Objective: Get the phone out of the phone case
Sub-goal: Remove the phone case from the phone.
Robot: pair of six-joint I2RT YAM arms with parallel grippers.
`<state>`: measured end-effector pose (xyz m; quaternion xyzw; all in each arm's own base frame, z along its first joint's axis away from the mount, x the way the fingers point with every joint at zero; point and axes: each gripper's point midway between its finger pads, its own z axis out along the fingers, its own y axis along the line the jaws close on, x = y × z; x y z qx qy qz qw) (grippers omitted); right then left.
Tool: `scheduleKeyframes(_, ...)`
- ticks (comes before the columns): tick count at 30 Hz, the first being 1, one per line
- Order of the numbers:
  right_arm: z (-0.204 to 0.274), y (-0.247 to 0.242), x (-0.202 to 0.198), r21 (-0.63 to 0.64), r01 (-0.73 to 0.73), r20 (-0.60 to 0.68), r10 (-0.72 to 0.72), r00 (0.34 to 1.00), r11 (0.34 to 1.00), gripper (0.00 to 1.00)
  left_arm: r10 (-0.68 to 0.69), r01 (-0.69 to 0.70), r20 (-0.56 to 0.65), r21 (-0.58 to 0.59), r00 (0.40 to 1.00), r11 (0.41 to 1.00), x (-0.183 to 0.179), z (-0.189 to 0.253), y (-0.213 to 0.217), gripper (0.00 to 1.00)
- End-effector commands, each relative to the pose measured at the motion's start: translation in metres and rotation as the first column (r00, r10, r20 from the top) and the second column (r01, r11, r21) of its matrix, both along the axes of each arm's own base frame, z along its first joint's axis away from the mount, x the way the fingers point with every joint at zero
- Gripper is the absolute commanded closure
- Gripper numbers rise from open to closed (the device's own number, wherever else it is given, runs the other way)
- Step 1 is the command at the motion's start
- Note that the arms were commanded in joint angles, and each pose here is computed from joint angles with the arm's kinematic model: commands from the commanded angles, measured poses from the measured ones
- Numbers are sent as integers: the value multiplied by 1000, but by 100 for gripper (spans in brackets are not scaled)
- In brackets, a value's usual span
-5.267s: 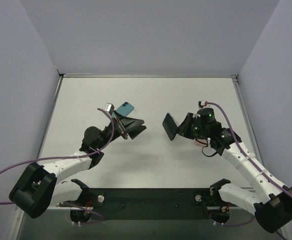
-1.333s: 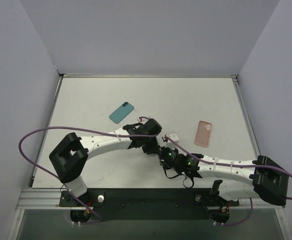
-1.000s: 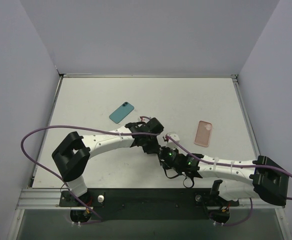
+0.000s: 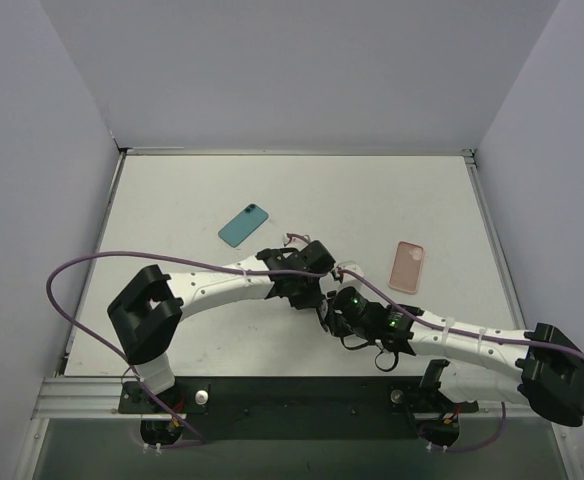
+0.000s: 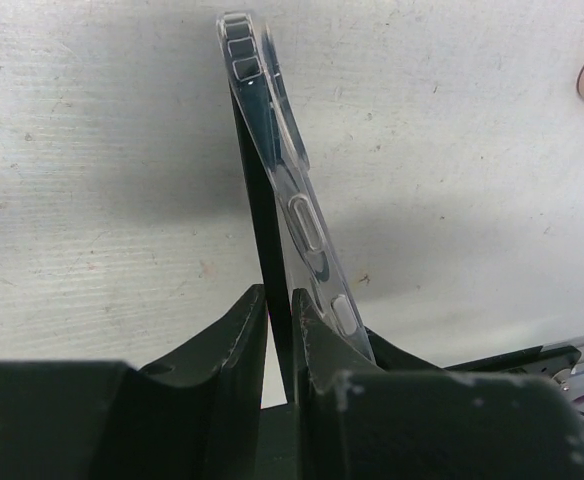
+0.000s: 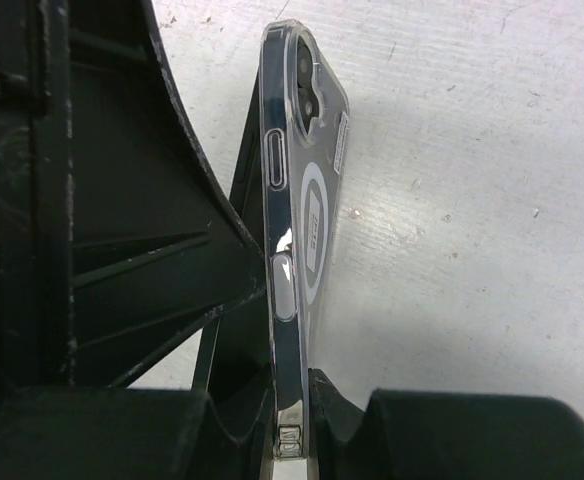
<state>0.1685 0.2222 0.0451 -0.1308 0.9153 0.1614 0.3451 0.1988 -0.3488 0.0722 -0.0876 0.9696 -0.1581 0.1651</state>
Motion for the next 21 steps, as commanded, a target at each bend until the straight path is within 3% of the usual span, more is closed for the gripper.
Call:
scheduleKeyframes(1,41,8,19,104,20,95,-30,995,994,100,30,-14,-20,554,999,832,-14,-57,131,92)
scheduleKeyframes(4,36,13,18,118,20,77,-29,997,993,100,37,-11,-39,527,999,850,-18,-66,124,84)
scheduleKeyframes(10,29,16,18,119,36,60,-43,997,992,100,36,3,-84,427,996,904,-24,-83,101,83)
scheduleKeyframes(21,29,19,20,124,42,62,-50,997,991,100,36,18,-108,460,994,888,-26,-105,99,67)
